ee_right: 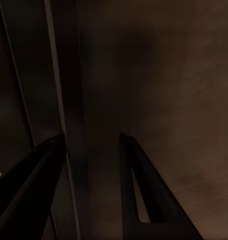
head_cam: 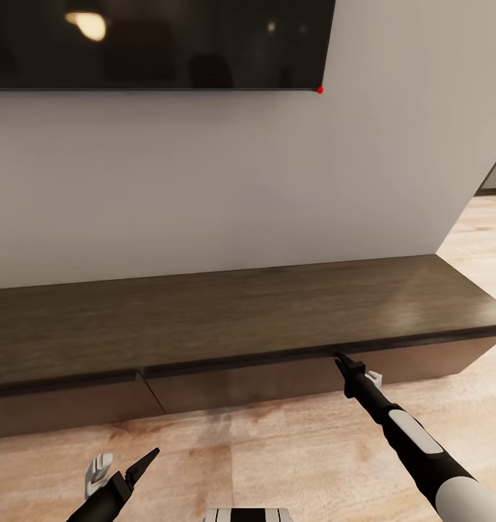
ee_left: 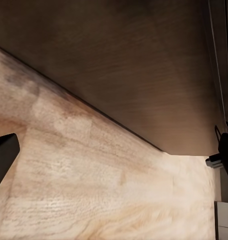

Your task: Place each of the two pumpkins and all three candles from the living room inside a cabinet in the living room (use any cabinet), then make sure every cabinet is closed, and position the cauldron so it is next to a table in the living room.

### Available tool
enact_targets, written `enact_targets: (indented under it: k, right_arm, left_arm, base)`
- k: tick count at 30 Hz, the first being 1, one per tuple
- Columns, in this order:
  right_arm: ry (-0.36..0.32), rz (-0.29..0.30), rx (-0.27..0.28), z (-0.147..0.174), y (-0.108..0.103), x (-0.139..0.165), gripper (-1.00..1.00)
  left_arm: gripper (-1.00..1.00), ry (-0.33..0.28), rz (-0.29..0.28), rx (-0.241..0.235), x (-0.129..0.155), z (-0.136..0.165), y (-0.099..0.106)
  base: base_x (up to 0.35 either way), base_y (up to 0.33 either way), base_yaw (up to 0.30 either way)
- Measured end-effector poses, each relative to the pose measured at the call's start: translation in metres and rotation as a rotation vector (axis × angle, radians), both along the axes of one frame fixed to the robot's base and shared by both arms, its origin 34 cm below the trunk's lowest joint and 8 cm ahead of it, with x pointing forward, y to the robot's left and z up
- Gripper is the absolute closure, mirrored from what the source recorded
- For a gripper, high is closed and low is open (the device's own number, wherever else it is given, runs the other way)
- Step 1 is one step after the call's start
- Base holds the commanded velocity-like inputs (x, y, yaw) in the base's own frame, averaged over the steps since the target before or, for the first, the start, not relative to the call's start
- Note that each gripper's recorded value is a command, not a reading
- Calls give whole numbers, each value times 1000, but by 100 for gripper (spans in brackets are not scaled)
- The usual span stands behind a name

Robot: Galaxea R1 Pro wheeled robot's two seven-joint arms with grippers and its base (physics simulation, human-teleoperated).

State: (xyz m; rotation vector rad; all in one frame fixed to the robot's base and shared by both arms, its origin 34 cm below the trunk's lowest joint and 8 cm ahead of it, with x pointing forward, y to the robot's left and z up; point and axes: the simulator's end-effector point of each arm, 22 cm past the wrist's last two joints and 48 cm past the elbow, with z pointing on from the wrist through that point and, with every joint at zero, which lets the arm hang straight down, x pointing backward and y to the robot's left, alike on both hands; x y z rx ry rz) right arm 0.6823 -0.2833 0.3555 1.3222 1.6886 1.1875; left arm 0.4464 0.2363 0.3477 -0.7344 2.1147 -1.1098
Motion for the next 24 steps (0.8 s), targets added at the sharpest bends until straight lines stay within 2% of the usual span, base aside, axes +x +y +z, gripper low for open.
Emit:
enact_targets:
  k: [12, 24]
  right_arm:
    - [-15, -1, 9, 5, 1, 2, 100]
    - [-36, 23, -9, 12, 5, 6, 100]
  left_arm:
    - [-100, 1, 0, -2, 0, 0, -1]
    - [-100, 1, 0, -4, 0, 0, -1]
  base:
    - [0, 0, 0]
    - [0, 0, 0]
